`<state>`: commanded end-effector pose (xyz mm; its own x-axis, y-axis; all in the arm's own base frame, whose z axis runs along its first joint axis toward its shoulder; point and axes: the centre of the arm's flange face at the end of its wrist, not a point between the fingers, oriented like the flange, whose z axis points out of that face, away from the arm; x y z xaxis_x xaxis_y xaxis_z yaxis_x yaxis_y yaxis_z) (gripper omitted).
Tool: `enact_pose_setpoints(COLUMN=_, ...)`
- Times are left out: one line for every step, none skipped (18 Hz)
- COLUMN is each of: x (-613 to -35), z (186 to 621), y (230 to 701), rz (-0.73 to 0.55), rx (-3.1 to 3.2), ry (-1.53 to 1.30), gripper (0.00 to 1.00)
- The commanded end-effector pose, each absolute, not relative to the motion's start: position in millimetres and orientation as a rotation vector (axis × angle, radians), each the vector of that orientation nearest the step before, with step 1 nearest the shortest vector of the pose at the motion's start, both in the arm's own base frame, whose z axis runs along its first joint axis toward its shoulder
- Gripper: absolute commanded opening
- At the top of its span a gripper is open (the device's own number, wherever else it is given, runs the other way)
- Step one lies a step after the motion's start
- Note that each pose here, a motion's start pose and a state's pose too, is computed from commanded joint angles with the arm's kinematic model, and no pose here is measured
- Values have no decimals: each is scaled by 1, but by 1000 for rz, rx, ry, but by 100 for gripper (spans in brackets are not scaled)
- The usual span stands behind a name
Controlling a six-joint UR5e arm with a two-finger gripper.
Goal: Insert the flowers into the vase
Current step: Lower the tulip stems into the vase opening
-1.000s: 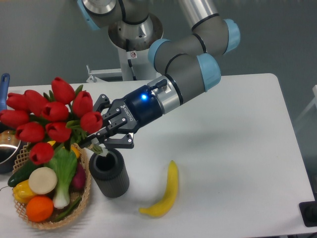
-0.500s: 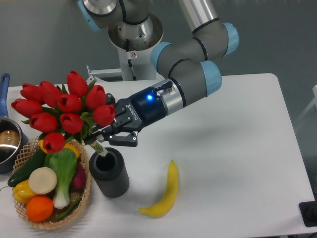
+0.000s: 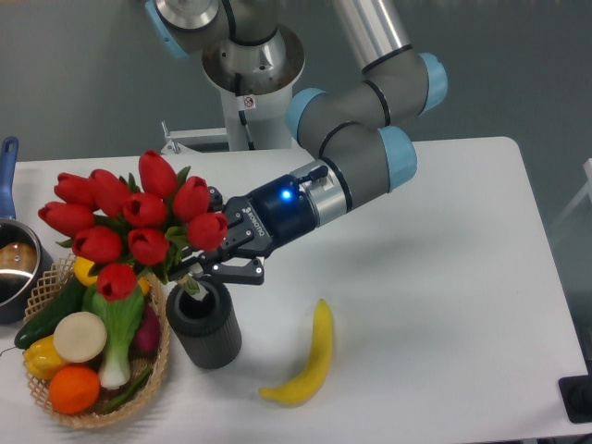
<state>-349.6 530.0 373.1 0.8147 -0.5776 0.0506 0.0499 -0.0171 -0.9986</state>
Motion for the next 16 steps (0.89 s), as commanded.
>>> enact_pose_setpoints(x=-350, z=368, y=531, rz=-520, rx=-1515, ry=447, gripper=24)
enact_pose_setpoints(x=-352, z=361, y=533, rz=-514, rx=-1512, ry=453, gripper=24)
enact_pose_setpoints(x=-353, z=355, y=534, rz=-507, rx=-1510, ry=458, gripper=24)
enact_pose_setpoints(x=-354, z=350, y=534, rz=-504, rx=-1509, ry=462, gripper=24)
enact_pose_setpoints(x=-354, z=348, y=534, rz=-501, rx=-1508, ry=464, gripper=24)
enact_pose_setpoints(x=-353, z=346, y=534, rz=-506, rx=-1510, ry=459, gripper=24)
enact_pose_setpoints(x=-352, z=343, y=533, rz=-511, rx=-1511, ry=455, gripper=24)
enact_pose_setpoints(x=-350, z=337, y=531, rz=-518, rx=-1516, ry=447, gripper=24)
enact_pose_setpoints(x=-347, z=333, y=529, rz=-517, rx=-1516, ry=448, gripper=24)
enact_pose_setpoints(x=-347, z=331, y=529, rz=-511, rx=-1513, ry=453, gripper=24)
enact_pose_setpoints(x=-346, z=330, y=529, rz=-509, rx=-1513, ry=456, gripper=24)
enact_pose_setpoints(x=-346, z=330, y=529, rz=-510, rx=-1513, ry=455, gripper=24)
enact_pose_setpoints(x=-344, z=328, y=528, rz=-516, rx=-1515, ry=451, gripper=24)
enact_pose_setpoints(x=-342, z=326, y=527, rz=-519, rx=-1516, ry=448, gripper=24)
enact_pose_setpoints(x=-341, z=324, y=527, rz=-522, rx=-1516, ry=448, gripper=24)
enact_pose_setpoints(x=-340, z=323, y=527, rz=-522, rx=-1516, ry=448, gripper=24)
